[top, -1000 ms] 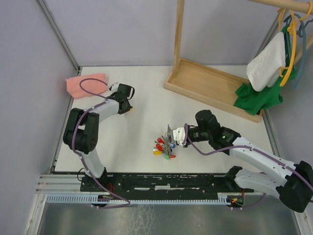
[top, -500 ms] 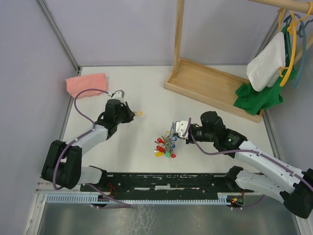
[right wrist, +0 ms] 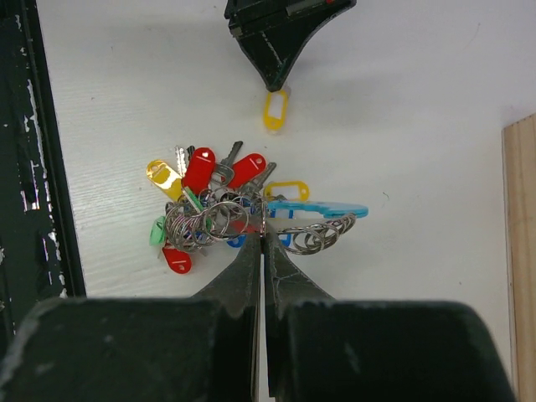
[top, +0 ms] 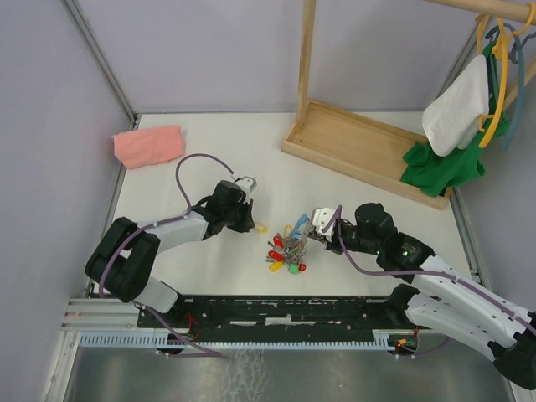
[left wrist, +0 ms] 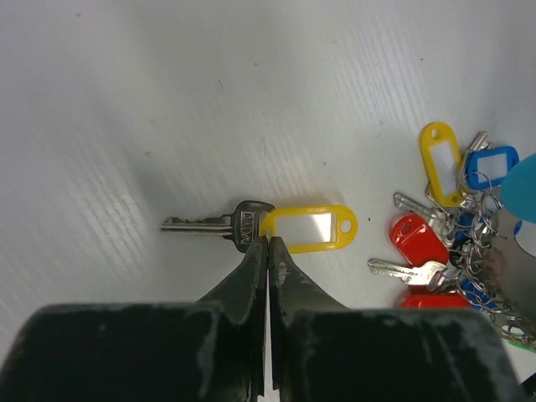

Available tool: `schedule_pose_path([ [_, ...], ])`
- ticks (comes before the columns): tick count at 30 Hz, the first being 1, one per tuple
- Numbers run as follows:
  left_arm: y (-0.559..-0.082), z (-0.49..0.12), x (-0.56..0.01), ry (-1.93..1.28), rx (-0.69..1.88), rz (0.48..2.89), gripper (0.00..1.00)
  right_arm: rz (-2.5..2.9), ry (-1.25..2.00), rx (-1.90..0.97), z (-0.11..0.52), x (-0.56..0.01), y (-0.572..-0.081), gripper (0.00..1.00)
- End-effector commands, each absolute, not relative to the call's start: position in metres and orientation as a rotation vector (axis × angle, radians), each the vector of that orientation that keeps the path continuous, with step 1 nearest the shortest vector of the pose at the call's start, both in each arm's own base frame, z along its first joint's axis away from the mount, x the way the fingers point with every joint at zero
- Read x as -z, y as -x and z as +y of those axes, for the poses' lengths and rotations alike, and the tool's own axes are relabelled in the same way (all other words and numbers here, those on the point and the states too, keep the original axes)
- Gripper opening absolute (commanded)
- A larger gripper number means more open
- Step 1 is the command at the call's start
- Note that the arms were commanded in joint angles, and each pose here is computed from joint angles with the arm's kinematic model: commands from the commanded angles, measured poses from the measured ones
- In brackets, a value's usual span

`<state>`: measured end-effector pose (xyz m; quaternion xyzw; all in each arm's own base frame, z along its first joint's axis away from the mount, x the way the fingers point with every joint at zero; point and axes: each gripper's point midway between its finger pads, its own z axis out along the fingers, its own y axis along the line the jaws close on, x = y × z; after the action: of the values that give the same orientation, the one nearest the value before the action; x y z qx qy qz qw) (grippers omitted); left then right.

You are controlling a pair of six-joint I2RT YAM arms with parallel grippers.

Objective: Put the keys on the keyring

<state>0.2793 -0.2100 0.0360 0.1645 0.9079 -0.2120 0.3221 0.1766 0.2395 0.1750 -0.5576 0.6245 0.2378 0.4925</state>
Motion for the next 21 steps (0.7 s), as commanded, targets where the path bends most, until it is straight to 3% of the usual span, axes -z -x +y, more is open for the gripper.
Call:
schedule_pose_path([
  [1,-0.292,-0.214,-0.037,-0.49,0.459,2.413,0.06,1.467,1.268,-0.57,0.24,-0.195,-0.181,0.01],
  [9,-0.281,-0.219,-0.042,-0.438,0.419,2.46,0.28,1.463,1.271,-0.57,0.236,-0.198,-0.176,0.01],
  [13,-0.279,-0.219,-0.047,-0.426,0.398,2.469,0.29,1.443,1.273,-0.582,0.238,-0.201,-0.173,0.01],
  [21,-0.284,-0.218,-0.048,-0.404,0.365,2.463,0.18,1.44,1.283,-0.593,0.24,-0.198,-0.171,0.01],
])
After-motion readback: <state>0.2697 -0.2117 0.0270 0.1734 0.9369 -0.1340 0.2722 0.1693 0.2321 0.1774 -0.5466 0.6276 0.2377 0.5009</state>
